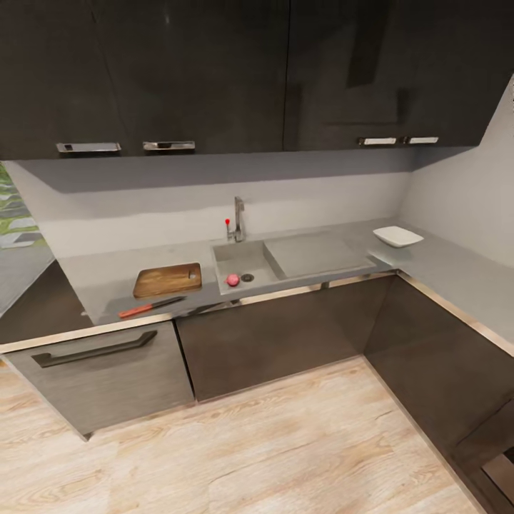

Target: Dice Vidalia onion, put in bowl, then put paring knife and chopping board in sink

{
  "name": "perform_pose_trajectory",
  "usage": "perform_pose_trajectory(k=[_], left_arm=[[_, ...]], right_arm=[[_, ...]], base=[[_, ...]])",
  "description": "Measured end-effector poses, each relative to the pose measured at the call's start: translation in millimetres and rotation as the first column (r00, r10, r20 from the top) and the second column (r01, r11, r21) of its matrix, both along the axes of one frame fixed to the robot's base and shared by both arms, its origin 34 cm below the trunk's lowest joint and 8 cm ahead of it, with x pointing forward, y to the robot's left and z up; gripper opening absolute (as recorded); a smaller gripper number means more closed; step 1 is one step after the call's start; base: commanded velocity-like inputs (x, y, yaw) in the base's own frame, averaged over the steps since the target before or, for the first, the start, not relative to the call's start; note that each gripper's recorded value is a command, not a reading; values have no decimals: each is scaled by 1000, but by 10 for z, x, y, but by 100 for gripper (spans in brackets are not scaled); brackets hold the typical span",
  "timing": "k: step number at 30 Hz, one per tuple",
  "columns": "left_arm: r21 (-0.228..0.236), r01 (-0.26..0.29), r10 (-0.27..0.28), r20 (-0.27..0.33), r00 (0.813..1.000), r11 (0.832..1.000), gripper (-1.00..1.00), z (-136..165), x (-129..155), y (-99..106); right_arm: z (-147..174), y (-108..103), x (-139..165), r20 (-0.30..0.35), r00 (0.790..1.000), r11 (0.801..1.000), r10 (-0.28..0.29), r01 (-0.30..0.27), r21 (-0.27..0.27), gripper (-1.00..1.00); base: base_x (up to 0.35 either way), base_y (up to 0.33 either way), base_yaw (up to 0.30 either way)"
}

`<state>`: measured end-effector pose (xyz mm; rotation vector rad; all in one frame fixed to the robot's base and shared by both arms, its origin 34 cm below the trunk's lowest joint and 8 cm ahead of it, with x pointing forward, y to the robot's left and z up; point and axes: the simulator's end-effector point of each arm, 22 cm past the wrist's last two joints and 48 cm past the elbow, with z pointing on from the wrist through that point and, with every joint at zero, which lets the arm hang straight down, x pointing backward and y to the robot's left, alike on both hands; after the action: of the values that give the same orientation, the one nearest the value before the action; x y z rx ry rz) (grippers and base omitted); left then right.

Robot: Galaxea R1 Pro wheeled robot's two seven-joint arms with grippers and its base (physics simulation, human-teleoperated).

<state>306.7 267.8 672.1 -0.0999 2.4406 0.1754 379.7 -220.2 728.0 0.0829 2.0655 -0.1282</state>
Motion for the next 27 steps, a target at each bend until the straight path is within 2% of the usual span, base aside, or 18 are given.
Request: perform_pose_trajectory(k=[27], left_arm=[[0, 0, 0, 42, 999, 1000, 100, 86, 139, 0]], right_arm=[[115, 0, 112, 42, 999, 1000, 0, 0, 0, 100]], base=[[0, 0, -8]])
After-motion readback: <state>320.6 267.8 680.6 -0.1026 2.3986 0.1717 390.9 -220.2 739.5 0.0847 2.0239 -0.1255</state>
